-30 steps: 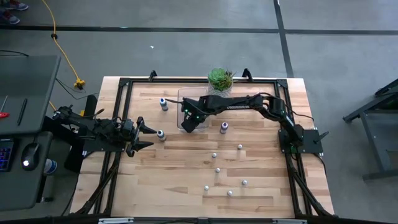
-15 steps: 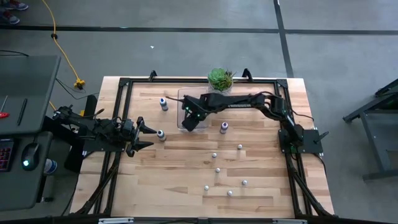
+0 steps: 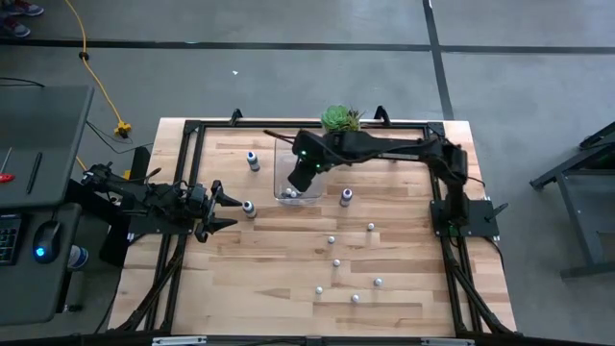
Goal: Pick & Place food coloring
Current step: Put the small red food coloring bottle into the transparent bin
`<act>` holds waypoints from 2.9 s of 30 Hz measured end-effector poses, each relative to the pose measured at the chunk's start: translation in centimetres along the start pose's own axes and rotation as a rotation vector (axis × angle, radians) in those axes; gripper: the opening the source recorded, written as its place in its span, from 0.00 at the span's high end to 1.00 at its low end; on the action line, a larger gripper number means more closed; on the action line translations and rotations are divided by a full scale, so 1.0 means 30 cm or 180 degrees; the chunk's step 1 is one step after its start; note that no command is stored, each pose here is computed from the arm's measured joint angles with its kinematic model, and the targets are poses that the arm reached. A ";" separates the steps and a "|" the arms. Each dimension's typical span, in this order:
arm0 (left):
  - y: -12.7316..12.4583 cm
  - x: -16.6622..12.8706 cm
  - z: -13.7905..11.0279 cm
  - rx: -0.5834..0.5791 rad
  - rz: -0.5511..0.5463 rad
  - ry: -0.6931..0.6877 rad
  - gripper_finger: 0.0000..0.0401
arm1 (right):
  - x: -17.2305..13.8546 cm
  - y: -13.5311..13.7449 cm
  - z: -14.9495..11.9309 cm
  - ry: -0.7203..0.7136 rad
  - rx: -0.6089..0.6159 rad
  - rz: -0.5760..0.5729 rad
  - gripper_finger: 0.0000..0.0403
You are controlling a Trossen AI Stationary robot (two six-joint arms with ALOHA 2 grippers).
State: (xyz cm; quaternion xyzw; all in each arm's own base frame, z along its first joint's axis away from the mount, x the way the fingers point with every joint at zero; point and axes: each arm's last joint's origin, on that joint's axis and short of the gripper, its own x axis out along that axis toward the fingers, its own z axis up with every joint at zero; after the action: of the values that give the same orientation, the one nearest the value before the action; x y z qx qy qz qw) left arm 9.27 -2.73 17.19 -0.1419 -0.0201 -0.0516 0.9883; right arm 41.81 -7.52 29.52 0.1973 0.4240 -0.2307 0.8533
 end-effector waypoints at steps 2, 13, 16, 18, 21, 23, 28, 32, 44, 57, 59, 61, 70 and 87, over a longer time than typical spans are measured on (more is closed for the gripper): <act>0.000 0.000 0.000 0.0000 0.0000 -0.0001 0.32 | -0.051 0.021 -0.005 -0.0053 -0.0136 0.0070 0.71; 0.000 0.000 0.000 0.0000 -0.0001 0.0000 0.32 | -0.208 0.154 -0.109 0.0266 -0.0977 0.0733 0.71; 0.000 0.000 0.000 0.0000 0.0001 0.0000 0.32 | -0.244 0.196 -0.160 0.0467 -0.1382 0.1001 0.71; 0.000 0.000 0.000 0.0000 0.0001 0.0000 0.32 | -0.268 0.221 -0.196 0.0621 -0.1656 0.1178 0.71; 0.000 0.000 0.000 0.0000 0.0001 0.0000 0.32 | -0.305 0.254 -0.253 0.0864 -0.2033 0.1433 0.71; 0.000 0.000 0.000 0.0000 0.0000 -0.0001 0.32 | -0.323 0.274 -0.290 0.1023 -0.2207 0.1514 0.71; 0.000 0.000 0.000 0.0000 0.0001 -0.0001 0.32 | -0.365 0.337 -0.380 0.1285 -0.2339 0.1489 0.71; 0.000 0.000 0.000 0.0000 0.0000 0.0000 0.32 | -0.403 0.392 -0.456 0.1403 -0.2099 0.1263 0.71; 0.000 0.000 0.000 0.0000 -0.0001 0.0000 0.32 | -0.467 0.520 -0.659 0.1734 -0.0515 0.0539 0.71; 0.000 0.000 0.000 0.0000 0.0000 -0.0001 0.32 | -0.308 0.641 -0.813 0.1941 0.0113 0.0028 0.71; 0.000 0.000 0.000 0.0000 0.0001 0.0000 0.32 | -0.279 0.648 -0.826 0.1953 0.0167 -0.0064 0.71; 0.000 0.000 0.000 0.0000 0.0001 -0.0001 0.32 | -0.256 0.654 -0.832 0.1925 0.0181 -0.0098 0.71; 0.000 0.000 0.000 0.0000 0.0001 0.0000 0.32 | -0.187 0.680 -0.856 0.1856 0.0189 -0.0129 0.71; 0.000 0.000 0.000 0.0000 0.0001 0.0000 0.32 | -0.137 0.653 -0.913 0.2122 0.0541 -0.0416 0.47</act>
State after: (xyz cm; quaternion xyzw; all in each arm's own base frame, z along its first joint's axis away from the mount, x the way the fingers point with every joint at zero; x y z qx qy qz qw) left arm 9.27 -2.73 17.19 -0.1419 -0.0200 -0.0515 0.9883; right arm 33.29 23.96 20.23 0.3046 0.6703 -0.2422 0.6318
